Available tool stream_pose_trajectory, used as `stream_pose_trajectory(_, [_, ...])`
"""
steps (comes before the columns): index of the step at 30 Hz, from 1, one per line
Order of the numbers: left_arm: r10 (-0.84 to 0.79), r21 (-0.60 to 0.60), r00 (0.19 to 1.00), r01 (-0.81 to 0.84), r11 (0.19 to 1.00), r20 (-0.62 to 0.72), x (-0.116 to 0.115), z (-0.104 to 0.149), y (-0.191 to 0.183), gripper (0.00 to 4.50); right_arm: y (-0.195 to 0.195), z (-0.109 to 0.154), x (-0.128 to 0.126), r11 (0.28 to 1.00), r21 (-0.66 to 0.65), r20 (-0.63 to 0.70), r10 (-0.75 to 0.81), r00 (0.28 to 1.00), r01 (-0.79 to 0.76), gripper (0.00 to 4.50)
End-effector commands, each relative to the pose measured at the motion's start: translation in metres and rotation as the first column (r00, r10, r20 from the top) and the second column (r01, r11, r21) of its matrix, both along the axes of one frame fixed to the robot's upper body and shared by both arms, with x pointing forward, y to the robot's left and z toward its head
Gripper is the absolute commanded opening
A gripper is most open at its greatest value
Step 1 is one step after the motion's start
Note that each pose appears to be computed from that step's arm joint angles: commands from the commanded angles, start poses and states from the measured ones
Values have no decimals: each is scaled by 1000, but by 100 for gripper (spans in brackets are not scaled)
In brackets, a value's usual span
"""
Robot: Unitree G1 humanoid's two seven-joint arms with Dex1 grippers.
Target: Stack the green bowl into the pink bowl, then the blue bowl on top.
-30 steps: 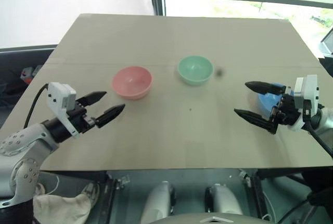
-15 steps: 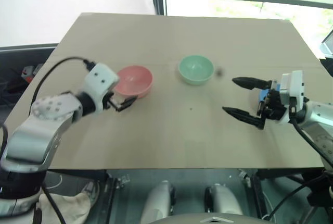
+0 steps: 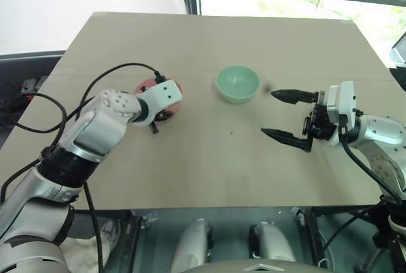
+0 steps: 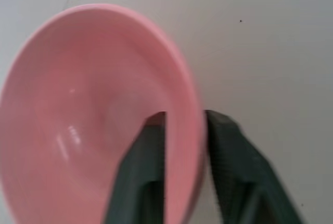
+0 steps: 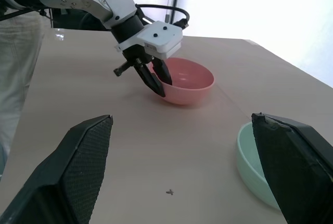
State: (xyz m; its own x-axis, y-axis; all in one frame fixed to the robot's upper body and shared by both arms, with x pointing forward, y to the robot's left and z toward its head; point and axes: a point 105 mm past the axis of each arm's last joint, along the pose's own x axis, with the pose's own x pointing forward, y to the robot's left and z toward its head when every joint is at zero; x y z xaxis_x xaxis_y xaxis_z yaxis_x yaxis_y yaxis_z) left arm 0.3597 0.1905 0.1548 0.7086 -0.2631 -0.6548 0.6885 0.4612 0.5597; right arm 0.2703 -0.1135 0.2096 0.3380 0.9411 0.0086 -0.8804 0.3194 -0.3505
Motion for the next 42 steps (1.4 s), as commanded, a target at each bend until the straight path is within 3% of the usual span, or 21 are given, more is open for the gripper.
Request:
stream_pose_trajectory(1, [-41, -4, 998, 42, 999, 39, 3, 15, -6, 5, 0, 10, -7, 1000, 11, 55, -6, 998, 5, 450])
stream_pose_trajectory(3, [-92, -45, 995, 93, 995, 31, 0, 16, -16, 5, -1, 9, -8, 1000, 12, 56, -20, 998, 19, 450])
stream_pose_trajectory(6, [-273, -161, 962, 270, 949, 6, -21, 22, -47, 5, -4, 9, -9, 999, 21, 56, -51, 997, 50, 450])
stream_pose_trajectory(8, [-396, -178, 918, 394, 902, 26, -35, 25, -63, 5, -7, 8, -11, 997, 23, 57, -73, 996, 71, 450])
stream_pose_trajectory(13, [-703, -226, 697, 714, 663, 139, -69, 27, -107, 5, -17, 8, -16, 987, 41, 58, -160, 985, 158, 450])
stream_pose_trajectory(17, [-788, -215, 605, 790, 574, 117, -65, 13, -125, 5, -21, 8, -21, 979, 45, 56, -203, 977, 201, 450])
stream_pose_trajectory(23, [-877, -232, 480, 851, 472, -21, -62, -10, -139, 5, -33, 6, -35, 960, 24, 52, -279, 959, 278, 450])
stream_pose_trajectory(24, [-881, -230, 473, 854, 467, -31, -62, -11, -138, 73, -33, 6, -36, 958, 23, 51, -285, 957, 285, 450])
stream_pose_trajectory(26, [-893, -235, 448, 864, 445, -46, -64, -10, -136, 138, -36, 5, -39, 952, 23, 45, -308, 950, 307, 450])
stream_pose_trajectory(31, [-873, -278, 485, 846, 454, 49, -57, 18, -133, 340, -37, 3, -43, 942, 31, 36, -336, 941, 335, 450])
stream_pose_trajectory(37, [-804, -251, 586, 798, 549, 104, -41, 53, -95, 340, -35, 0, -42, 939, 35, 31, -343, 939, 342, 450])
stream_pose_trajectory(40, [-751, -99, 646, 763, 639, 137, -17, 65, -74, 340, -34, 1, -41, 939, 40, 33, -344, 938, 343, 450])
stream_pose_trajectory(42, [-716, 64, 676, 718, 693, 171, 8, 70, -66, 340, -34, 1, -39, 939, 41, 35, -344, 938, 342, 450])
